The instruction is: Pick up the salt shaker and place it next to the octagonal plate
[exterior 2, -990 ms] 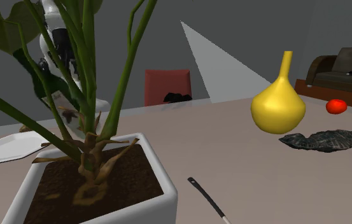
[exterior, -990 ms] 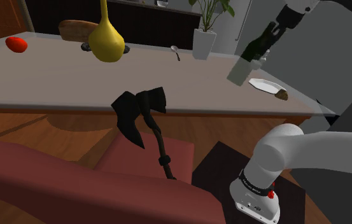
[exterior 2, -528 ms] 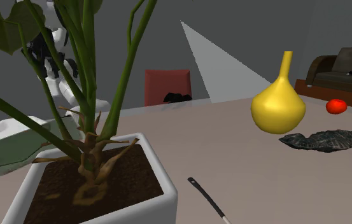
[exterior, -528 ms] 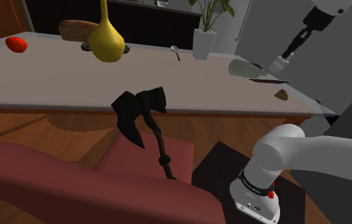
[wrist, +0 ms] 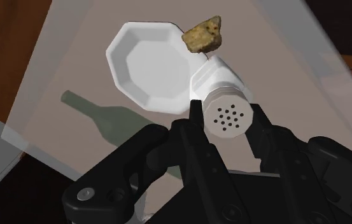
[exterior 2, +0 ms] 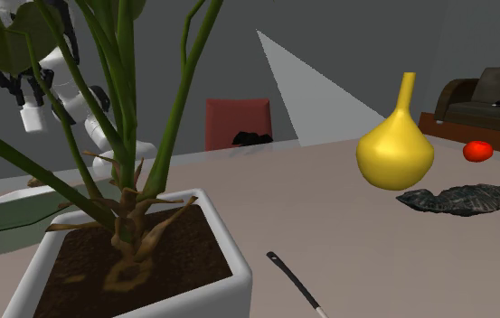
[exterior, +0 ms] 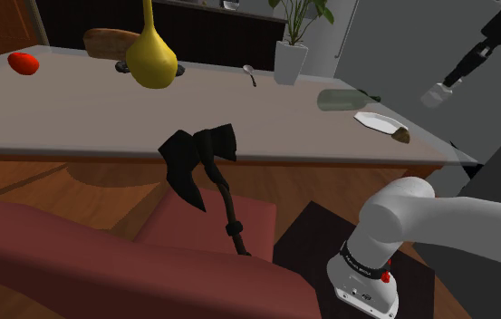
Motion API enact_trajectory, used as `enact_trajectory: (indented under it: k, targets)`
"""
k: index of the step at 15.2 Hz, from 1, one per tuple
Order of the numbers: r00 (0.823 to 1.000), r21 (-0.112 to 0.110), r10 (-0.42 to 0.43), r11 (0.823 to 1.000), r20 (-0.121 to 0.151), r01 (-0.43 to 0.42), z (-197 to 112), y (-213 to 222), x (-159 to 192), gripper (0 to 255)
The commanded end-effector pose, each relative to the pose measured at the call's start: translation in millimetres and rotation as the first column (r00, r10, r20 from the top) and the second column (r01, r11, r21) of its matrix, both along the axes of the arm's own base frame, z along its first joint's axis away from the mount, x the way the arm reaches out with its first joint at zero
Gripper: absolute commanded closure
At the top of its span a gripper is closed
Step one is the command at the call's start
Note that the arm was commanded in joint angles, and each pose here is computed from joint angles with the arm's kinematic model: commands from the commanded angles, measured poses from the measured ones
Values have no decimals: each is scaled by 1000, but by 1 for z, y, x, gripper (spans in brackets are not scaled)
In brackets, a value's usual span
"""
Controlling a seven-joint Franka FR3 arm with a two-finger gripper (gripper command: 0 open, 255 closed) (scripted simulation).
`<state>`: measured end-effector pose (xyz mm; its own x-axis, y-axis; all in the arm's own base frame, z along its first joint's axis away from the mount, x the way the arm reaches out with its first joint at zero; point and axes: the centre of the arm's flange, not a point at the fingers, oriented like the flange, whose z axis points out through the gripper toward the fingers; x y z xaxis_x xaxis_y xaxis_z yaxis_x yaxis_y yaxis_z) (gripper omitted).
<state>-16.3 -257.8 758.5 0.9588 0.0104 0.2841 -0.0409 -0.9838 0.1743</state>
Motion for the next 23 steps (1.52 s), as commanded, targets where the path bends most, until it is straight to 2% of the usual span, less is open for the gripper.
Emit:
enact_trajectory:
  k: [1, 3, 23]
  targets:
    - [1000, 1, 0, 1000, -1, 0, 3, -11, -25, 255]
    - [1000, 1, 0, 1000, -1, 0, 6, -20, -48, 255]
    - [1000, 1, 0, 1000, -1, 0, -100, -20, -48, 255]
